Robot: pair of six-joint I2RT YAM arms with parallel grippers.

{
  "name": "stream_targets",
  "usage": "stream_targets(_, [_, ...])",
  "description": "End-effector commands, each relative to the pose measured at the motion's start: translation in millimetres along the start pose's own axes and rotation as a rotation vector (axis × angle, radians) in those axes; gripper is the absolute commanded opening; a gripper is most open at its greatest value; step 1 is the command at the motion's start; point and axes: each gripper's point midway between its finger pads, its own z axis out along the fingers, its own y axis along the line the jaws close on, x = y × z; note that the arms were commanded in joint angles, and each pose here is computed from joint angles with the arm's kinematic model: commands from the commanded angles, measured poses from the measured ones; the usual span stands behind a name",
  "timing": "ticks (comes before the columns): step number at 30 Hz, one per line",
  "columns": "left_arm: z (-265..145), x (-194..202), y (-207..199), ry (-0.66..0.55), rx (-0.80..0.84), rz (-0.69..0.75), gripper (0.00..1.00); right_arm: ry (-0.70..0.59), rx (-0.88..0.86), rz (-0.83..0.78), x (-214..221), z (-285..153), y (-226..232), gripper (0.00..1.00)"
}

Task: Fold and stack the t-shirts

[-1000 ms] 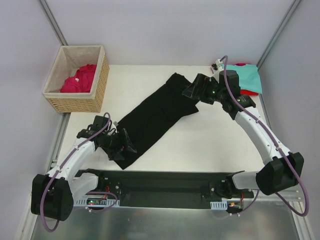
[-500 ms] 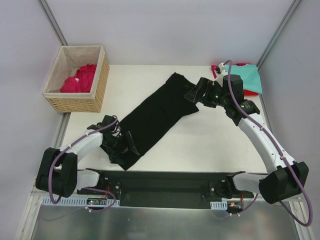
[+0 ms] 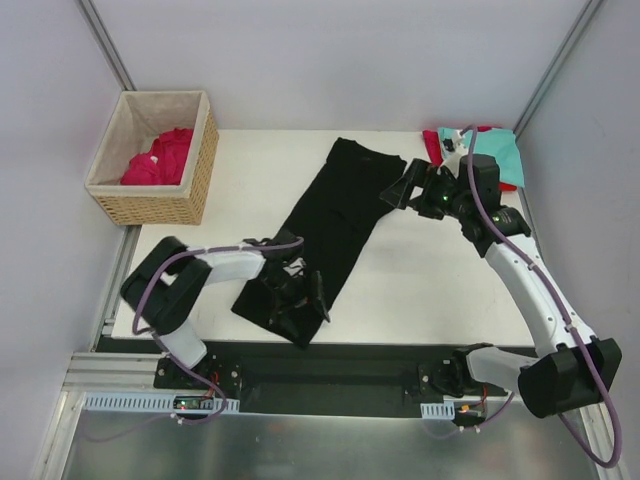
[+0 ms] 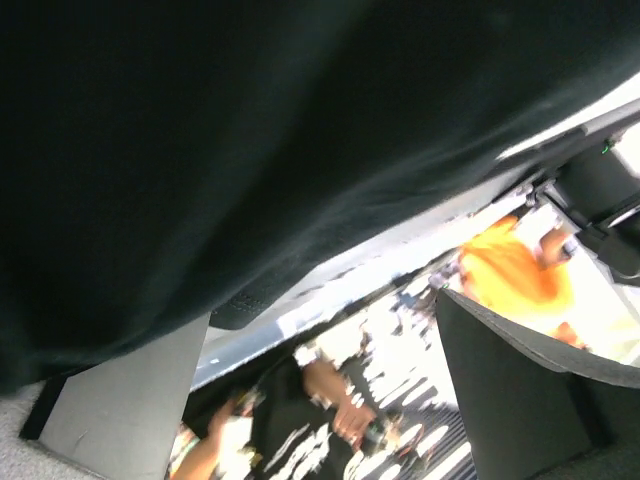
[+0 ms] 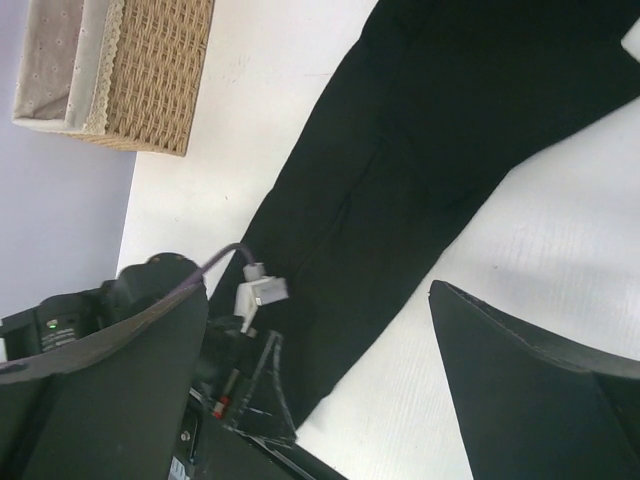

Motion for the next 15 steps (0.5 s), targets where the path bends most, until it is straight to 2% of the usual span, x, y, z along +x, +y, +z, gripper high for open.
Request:
stream_targets(1, [55,-42,-50,-0.137,-0.014,0.211,0.99,-0.033,0.000,-0.039,-9,-22,2,0.97])
stream_targets(3, [73,-48,-89,-0.111,0.029,0.273,0.99,-0.042,0.017,-0.035,-12,-28,-3,0.97])
stream_targets(4, [76,-49,-124,-0.117,0.085,0.323,0.99,-0.053,0.023,-0.040,-14,-32,-4,0.97])
stream_targets(6, [100,-49,-138,-0.075,0.093,0.340,0.99,-0.069,0.044,-0.037,-17,-38,-9,0.97])
stream_targets(7, [102,-44,-170,-0.076,0.140,0.397,0.99,-0.071,0.047,-0.035,-18,-40,-10,0.97])
stream_targets(11, [132,-44,-201,-0.034,0.174,0.432,0.99,-0.067,0.074,-0.028,-20,-45,-16,0.97])
stream_targets(15, [131,-38,-212,-0.036,0.197,0.457,0.99,-0.065,0.080,-0.028,-22,-47,-17,0.97])
